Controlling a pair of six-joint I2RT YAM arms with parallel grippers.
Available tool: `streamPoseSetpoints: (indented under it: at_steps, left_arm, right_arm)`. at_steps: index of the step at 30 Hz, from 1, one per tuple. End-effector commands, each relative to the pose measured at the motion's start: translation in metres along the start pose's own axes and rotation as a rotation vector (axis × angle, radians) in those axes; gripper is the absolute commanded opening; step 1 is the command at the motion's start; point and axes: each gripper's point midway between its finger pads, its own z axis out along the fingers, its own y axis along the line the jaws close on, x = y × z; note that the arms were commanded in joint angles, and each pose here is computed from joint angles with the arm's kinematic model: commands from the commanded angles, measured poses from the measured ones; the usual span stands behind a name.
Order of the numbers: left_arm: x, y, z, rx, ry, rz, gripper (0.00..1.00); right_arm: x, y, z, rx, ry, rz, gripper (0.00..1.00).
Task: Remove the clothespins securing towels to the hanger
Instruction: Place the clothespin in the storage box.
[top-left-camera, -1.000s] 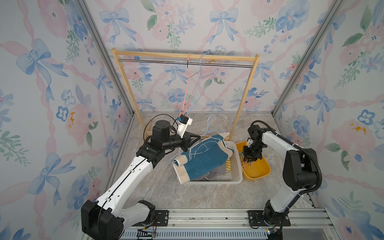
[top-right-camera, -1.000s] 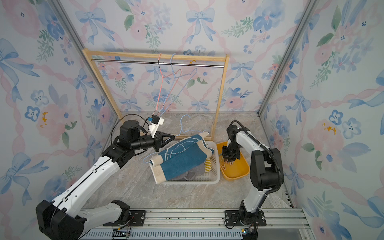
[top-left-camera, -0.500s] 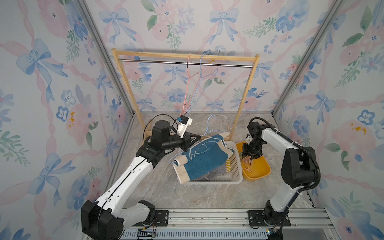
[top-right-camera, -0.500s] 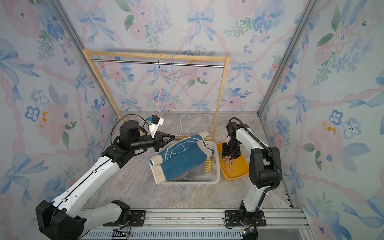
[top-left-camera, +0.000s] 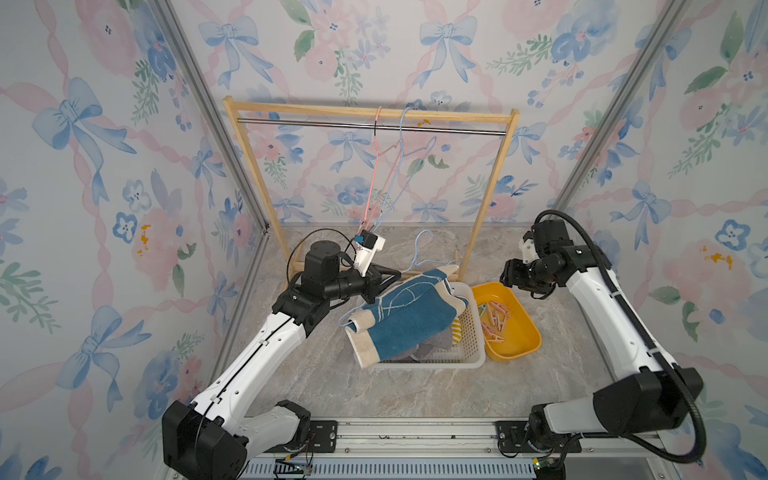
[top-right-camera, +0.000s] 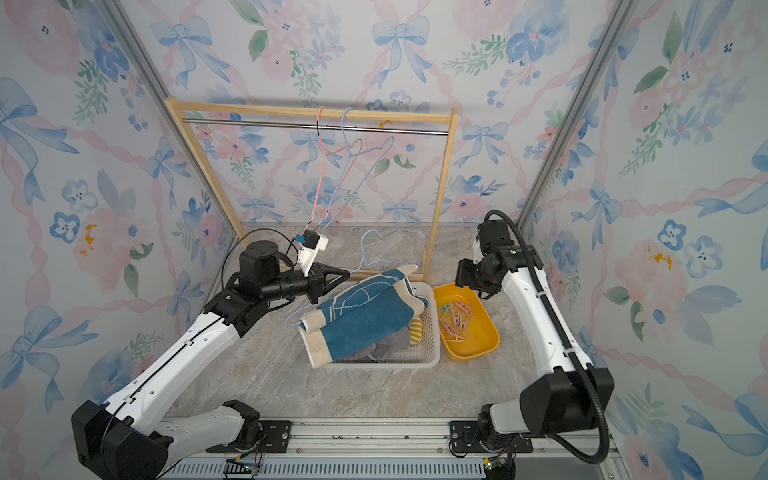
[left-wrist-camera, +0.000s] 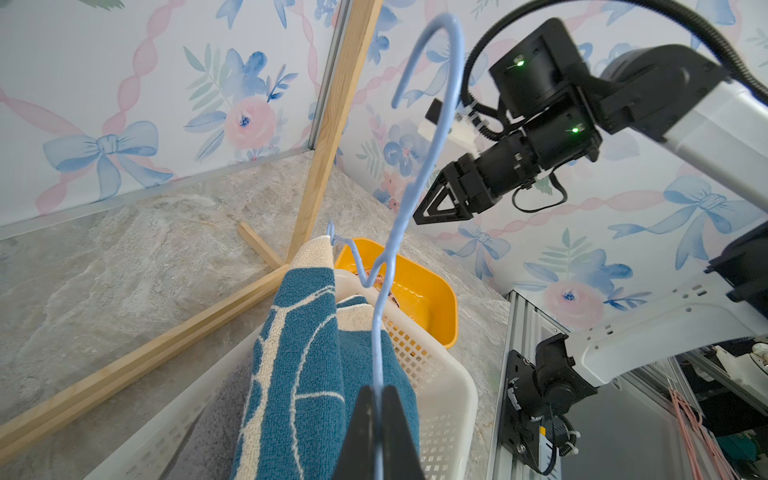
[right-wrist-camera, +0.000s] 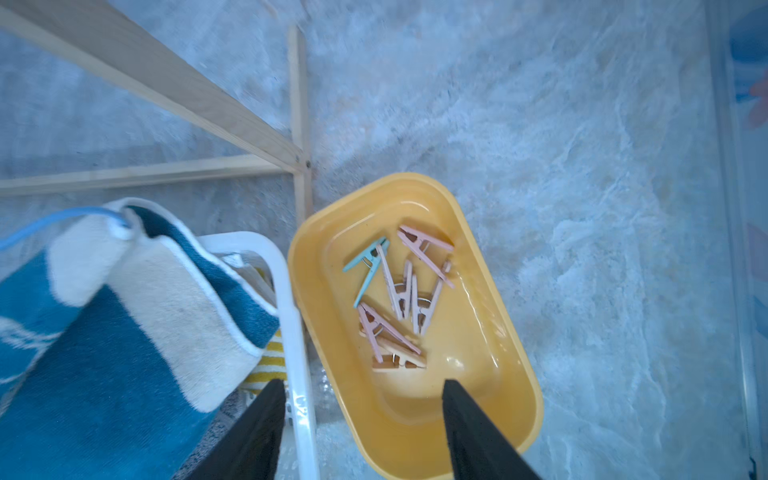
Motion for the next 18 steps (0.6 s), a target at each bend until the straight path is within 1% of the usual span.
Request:
streamPoseSetpoints:
  at_steps: [1, 5, 7, 11, 14, 18]
  left_arm:
    - [-0.013, -0.007, -0.001, 0.012, -0.035, 0.047, 0.00]
    - [-0.014, -0.008, -0.002, 0.010, -0.037, 0.049, 0.00]
    - [-0.014, -0.007, -0.001, 0.010, -0.034, 0.047, 0.00]
    - [-0.014, -0.006, 0.000, 0.008, -0.034, 0.041, 0.00]
    - [-0.015, -0.005, -0.002, -0.006, -0.040, 0.047, 0.00]
    - [-0.013, -0.003, -0.001, -0.014, -0.038, 0.045, 0.00]
  right_arm:
    - [-0.022, 0.024, -0.036, -0.157, -0.217, 0.031, 0.77]
    - [-0.032, 0.046, -0.074, -0.279, -0.405, 0.004, 0.87]
    - [-0.032, 0.062, -0.089, -0.330, -0.461, -0.059, 0.90]
    - [-0.025, 0.090, -0.105, -0.386, -0.526, -0.200, 0.99]
    - [-0.022, 0.105, -0.112, -0.393, -0.571, -0.277, 0.98]
    - [-0.022, 0.117, -0.119, -0.406, -0.603, -0.324, 0.97]
